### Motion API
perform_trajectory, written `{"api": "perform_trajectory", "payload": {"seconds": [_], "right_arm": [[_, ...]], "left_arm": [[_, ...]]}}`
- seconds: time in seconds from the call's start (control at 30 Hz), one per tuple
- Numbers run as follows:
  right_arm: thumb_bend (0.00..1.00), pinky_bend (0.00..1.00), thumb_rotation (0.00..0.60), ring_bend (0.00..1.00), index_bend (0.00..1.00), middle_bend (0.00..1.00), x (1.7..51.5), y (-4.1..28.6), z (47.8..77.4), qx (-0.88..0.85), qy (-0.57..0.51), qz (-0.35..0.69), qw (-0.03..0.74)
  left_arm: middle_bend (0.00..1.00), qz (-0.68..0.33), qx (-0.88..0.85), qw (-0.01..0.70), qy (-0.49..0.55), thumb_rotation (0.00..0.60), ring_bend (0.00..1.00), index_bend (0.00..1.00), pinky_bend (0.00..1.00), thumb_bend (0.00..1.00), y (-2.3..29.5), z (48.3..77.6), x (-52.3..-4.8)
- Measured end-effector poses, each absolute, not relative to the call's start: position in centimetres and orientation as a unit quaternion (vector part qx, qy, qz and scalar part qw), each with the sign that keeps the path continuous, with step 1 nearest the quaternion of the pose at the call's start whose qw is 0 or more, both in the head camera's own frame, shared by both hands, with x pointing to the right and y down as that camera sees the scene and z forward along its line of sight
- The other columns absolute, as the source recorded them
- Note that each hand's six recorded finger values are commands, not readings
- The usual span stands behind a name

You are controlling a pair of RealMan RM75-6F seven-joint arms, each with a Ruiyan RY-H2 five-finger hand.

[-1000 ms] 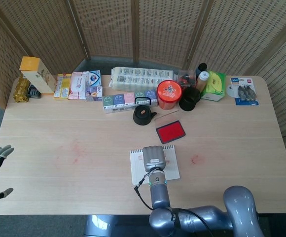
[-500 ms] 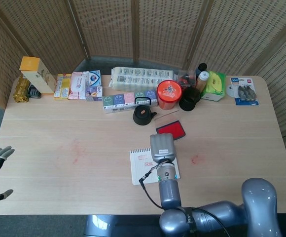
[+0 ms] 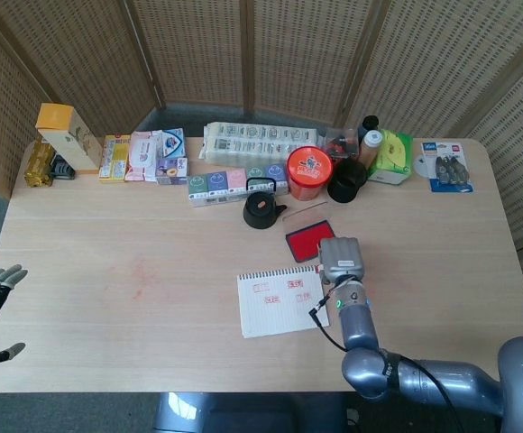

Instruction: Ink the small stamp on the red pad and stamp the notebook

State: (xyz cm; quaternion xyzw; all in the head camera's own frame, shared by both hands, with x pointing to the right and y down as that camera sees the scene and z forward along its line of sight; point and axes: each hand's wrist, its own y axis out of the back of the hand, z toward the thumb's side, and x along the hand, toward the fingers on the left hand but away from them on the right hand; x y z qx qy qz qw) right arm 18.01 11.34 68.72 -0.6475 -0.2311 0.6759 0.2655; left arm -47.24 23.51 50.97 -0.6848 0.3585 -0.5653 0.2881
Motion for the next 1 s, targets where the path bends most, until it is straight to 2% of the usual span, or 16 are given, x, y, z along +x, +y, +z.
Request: {"api": "perform_trajectory", "payload": {"seconds": [0.47,1.0], "right_arm": [[0.48,1.00,0.600,1.00,0.63,0.95,23.0,11.2,72.7,-0.626,-0.231,0.703,0.245],[0.45,1.00,0.600,1.00,0.53,0.94,24.5,11.2,72.8,-0.633,-0.239,0.700,0.230]], "left_arm": [[0.00,-0.579,-0.679,0.282,0.351,0.600,0.00,0.00,0.00,0.00,23.4,52.0,-47.3],[0.00,-0.582,-0.678,0.284,0.348,0.600,0.00,0.00,0.00,0.00,23.5,52.2,-47.1]]}}
